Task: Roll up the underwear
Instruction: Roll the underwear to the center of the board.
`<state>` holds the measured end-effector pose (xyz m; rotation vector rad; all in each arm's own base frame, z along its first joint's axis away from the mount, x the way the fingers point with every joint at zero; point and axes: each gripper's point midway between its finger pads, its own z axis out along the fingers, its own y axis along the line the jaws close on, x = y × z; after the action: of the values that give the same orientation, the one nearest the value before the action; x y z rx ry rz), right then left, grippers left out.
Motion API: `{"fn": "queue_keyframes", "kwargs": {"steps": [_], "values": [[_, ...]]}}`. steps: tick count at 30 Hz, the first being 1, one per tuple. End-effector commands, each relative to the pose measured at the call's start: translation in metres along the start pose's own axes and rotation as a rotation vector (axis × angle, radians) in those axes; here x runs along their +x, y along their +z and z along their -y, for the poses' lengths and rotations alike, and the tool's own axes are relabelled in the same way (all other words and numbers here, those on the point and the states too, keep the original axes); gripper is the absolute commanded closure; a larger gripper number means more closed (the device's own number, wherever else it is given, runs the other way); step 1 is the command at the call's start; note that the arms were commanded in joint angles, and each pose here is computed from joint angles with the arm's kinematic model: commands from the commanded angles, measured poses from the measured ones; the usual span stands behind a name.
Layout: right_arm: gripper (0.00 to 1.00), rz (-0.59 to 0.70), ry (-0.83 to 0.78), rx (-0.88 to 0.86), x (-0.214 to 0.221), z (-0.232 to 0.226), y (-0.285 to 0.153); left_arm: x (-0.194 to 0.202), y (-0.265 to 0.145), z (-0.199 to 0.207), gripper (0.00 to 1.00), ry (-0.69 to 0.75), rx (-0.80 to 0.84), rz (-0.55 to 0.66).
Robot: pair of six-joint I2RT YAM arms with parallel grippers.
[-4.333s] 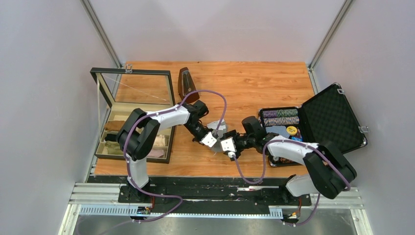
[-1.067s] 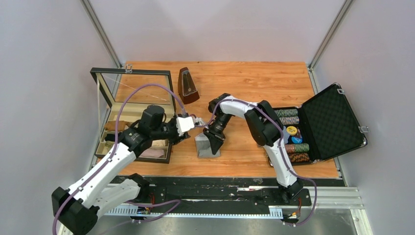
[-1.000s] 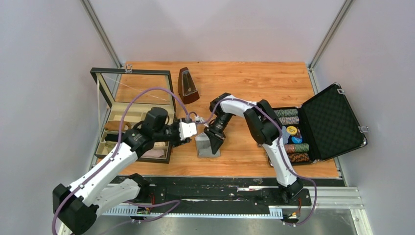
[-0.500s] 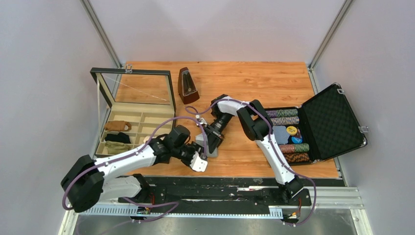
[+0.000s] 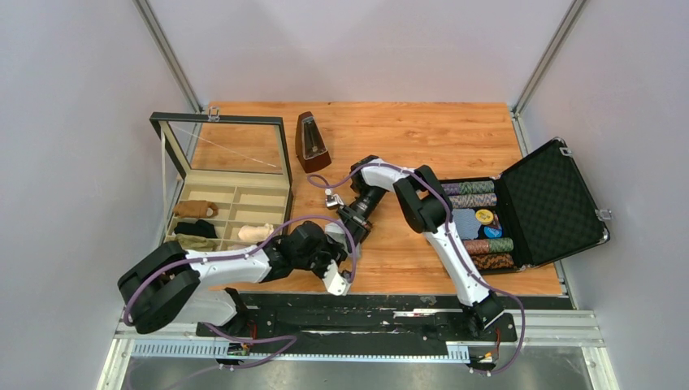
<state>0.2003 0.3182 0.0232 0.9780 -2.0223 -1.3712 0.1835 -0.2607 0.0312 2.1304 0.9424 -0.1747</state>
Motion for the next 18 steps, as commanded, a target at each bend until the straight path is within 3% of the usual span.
{"fn": "queue_keyframes", "kwargs": {"steps": [1,6,14,16,18], "values": [[1.00,-0.052,0.019,0.018,0.011,0.046,0.022,0.015,-0.005,-0.017,0.36,0.053,-0.093,-0.083],[1.00,-0.041,0.030,0.000,0.008,0.043,0.023,0.003,-0.012,-0.002,0.33,0.114,-0.062,-0.010],[1.00,-0.007,0.071,-0.055,0.010,0.039,0.025,0.032,0.003,0.017,0.41,0.039,0.057,-0.146],[0.97,0.002,0.080,-0.066,0.010,0.039,0.026,0.035,0.010,0.018,0.48,0.016,0.091,-0.163],[0.89,0.017,0.091,-0.077,0.010,0.036,0.024,0.040,0.017,0.019,0.63,-0.004,0.128,-0.203]]}}
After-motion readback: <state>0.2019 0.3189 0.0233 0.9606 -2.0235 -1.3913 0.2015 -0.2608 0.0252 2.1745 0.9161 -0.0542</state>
